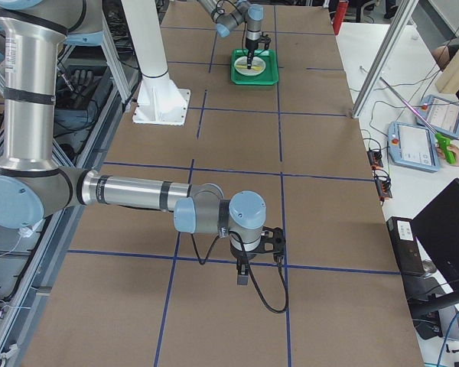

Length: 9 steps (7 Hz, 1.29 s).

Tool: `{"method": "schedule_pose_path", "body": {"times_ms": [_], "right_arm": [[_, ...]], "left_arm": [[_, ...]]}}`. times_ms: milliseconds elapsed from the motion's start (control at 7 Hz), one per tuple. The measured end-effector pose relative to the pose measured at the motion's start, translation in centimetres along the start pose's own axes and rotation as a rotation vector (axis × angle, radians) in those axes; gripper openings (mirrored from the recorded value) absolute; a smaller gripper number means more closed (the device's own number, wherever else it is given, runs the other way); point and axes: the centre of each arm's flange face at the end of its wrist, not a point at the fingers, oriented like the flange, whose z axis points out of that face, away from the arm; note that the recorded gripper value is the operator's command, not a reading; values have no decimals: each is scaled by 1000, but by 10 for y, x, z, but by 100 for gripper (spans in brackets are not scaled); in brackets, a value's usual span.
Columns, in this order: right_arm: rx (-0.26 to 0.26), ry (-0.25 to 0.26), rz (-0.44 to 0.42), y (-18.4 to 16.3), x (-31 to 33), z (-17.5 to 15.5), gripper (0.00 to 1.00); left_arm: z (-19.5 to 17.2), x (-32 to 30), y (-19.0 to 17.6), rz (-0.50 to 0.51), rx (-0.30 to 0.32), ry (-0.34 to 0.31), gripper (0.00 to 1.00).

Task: Place spoon
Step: 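Carry the yellow spoon off the plate toward the tray's far corner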

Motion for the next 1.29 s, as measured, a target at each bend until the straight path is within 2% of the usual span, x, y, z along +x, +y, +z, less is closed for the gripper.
{"method": "schedule_pose_path", "body": {"times_ms": [286,571,714,1000,1286], "right_arm": [[-1,0,1,0,0,0,100],[-1,0,1,0,0,0,100],[-1,0,1,0,0,0,100],[0,0,-1,0,0,0,100],[-1,0,0,0,0,0,100]], "left_arm": [[-13,0,2,2,12,6,0],[-48,16,9,-9,4,9,0],[-63,30,8,-38,-18,25,0],[-86,69,-10,-159,-18,73,0],[-84,98,-29,-252,-19,93,0]]}}
